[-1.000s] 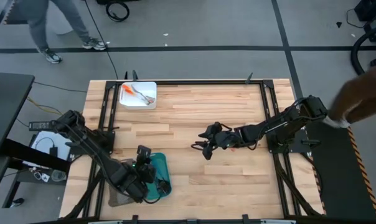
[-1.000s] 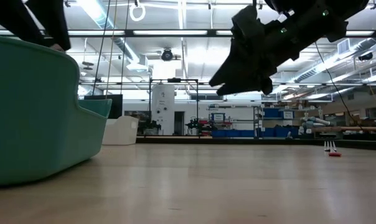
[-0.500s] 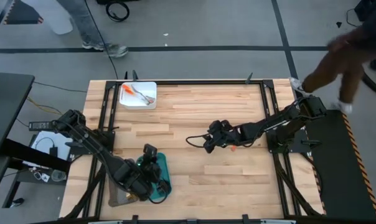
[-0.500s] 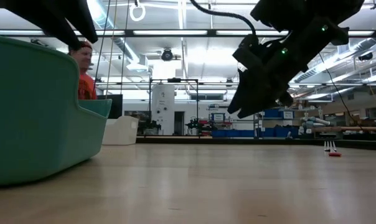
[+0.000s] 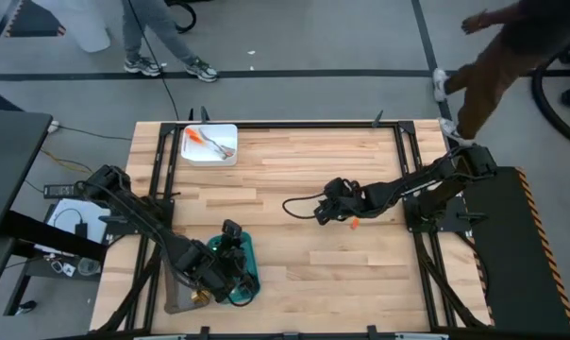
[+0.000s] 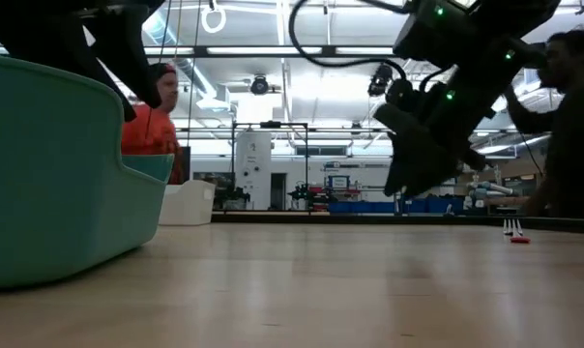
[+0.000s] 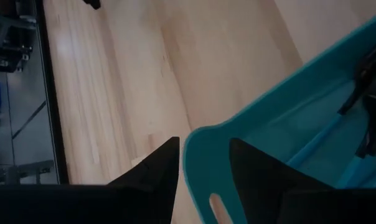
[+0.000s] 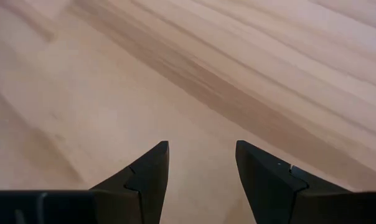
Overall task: Sort silverware by color (type)
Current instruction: Put the orange fork into the white bin
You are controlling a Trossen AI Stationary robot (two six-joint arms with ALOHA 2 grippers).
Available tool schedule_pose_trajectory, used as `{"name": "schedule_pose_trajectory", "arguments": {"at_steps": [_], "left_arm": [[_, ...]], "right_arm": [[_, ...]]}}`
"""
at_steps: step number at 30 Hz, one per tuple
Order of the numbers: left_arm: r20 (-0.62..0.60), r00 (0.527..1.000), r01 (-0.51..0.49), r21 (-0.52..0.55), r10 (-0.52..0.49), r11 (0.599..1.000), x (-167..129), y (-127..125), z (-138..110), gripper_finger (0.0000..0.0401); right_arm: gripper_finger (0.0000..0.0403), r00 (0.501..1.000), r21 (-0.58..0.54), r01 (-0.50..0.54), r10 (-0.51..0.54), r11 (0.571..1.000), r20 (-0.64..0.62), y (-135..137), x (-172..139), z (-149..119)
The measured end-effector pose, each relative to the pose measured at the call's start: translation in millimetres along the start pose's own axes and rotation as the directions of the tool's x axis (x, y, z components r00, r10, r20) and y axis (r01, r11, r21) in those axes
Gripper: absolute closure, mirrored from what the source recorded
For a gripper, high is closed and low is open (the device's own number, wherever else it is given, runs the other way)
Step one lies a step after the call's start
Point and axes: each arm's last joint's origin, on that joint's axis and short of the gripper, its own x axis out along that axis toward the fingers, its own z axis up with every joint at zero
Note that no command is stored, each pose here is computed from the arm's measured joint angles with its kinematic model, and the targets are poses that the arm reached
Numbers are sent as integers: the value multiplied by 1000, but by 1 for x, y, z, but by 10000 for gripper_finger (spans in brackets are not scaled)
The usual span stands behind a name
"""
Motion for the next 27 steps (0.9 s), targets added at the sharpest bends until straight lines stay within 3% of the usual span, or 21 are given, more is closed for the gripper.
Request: {"name": "schedule_pose_trajectory", "arguments": {"at_steps": [5,9,16,21,24,27], "left_arm": [[62,998,4,-44,-1,999,0,8,-13,253],[129,992,4,-136,14,991,-7,25,-20,253],[150,987,1,-320,50,947,-9,53,-31,253],[140,988,-14,-363,69,932,-8,63,-34,253],[118,991,-23,-341,67,940,-6,64,-36,253],[111,992,-27,-318,66,948,-6,64,-37,253]], "right_arm": [[206,990,2,121,-121,993,-76,-5,-8,1],[211,975,-21,173,-175,985,-138,-2,-19,5],[226,899,28,322,-296,946,-322,-15,-30,-1],[233,859,22,385,-349,923,-374,-21,-34,-5],[237,840,-82,360,-361,929,-405,-23,-35,-6],[239,829,-333,250,-379,909,-412,-26,-35,-4]]}}
